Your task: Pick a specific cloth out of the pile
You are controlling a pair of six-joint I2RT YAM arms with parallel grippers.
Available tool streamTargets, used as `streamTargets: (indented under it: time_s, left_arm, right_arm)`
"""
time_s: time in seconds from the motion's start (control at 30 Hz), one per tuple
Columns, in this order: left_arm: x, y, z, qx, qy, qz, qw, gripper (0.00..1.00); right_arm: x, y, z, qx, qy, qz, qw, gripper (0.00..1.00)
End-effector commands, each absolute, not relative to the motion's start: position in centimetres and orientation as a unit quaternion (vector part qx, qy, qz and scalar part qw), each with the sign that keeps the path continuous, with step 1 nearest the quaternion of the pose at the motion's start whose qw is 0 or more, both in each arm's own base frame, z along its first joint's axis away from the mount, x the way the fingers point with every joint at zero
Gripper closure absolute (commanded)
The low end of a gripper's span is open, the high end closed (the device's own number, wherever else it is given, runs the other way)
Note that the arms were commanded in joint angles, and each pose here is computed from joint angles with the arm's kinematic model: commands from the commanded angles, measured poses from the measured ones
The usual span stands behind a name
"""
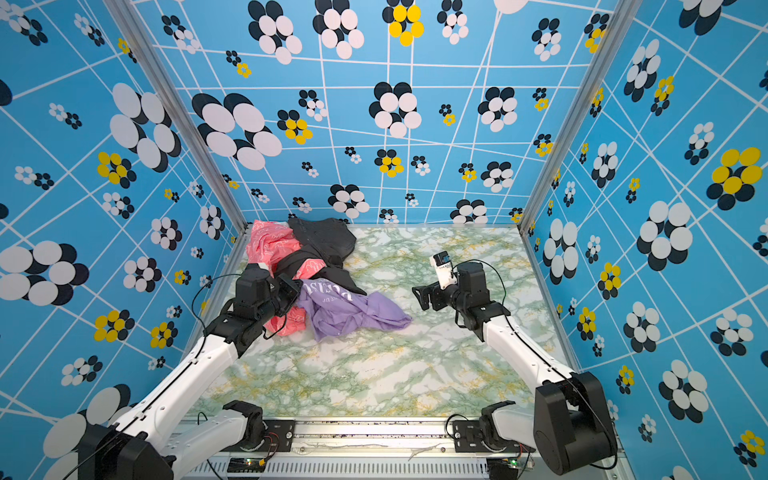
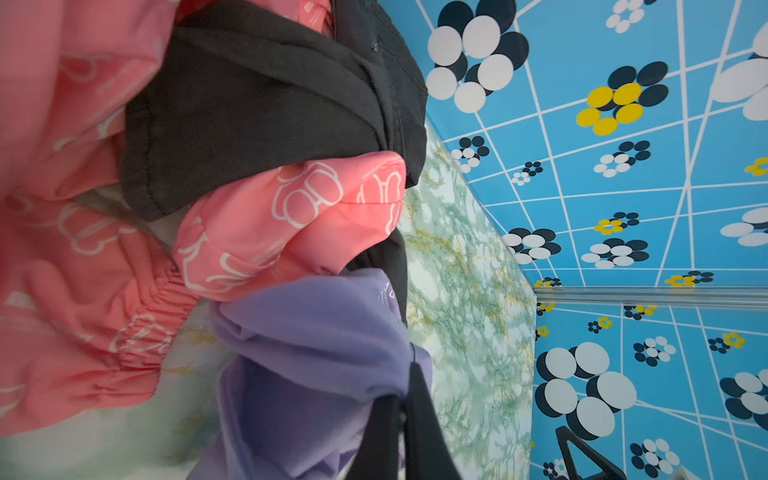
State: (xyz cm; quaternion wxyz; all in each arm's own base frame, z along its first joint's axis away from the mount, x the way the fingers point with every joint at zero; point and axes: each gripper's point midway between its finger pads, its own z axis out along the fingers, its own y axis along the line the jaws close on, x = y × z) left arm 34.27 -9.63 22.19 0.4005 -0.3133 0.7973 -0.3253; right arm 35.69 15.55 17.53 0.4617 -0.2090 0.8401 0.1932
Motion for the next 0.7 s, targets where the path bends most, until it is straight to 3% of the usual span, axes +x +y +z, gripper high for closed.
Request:
streamTargets:
  time_s: [0.0, 0.43, 0.67]
  left_arm:
    - [34.6, -9.8, 27.2, -0.252, 0.791, -0.325, 0.453, 1.00]
    - [35.4, -13.5, 36.9, -0.092, 0.769, -0.351, 0.527, 1.00]
    - [35.2, -17.4, 38.6, 0.003, 0.764, -0.378, 0.524, 1.00]
  right_arm:
    - [35.3, 16.1, 18.3, -0.217, 0.831, 0.202, 0.471, 0.01]
    - [35.8, 16.8, 19.9, -0.236, 0.821, 0.209, 0.475, 0.01]
    - [35.8, 17.9, 21.6, -0.256, 0.807, 0.232, 0.479, 0.01]
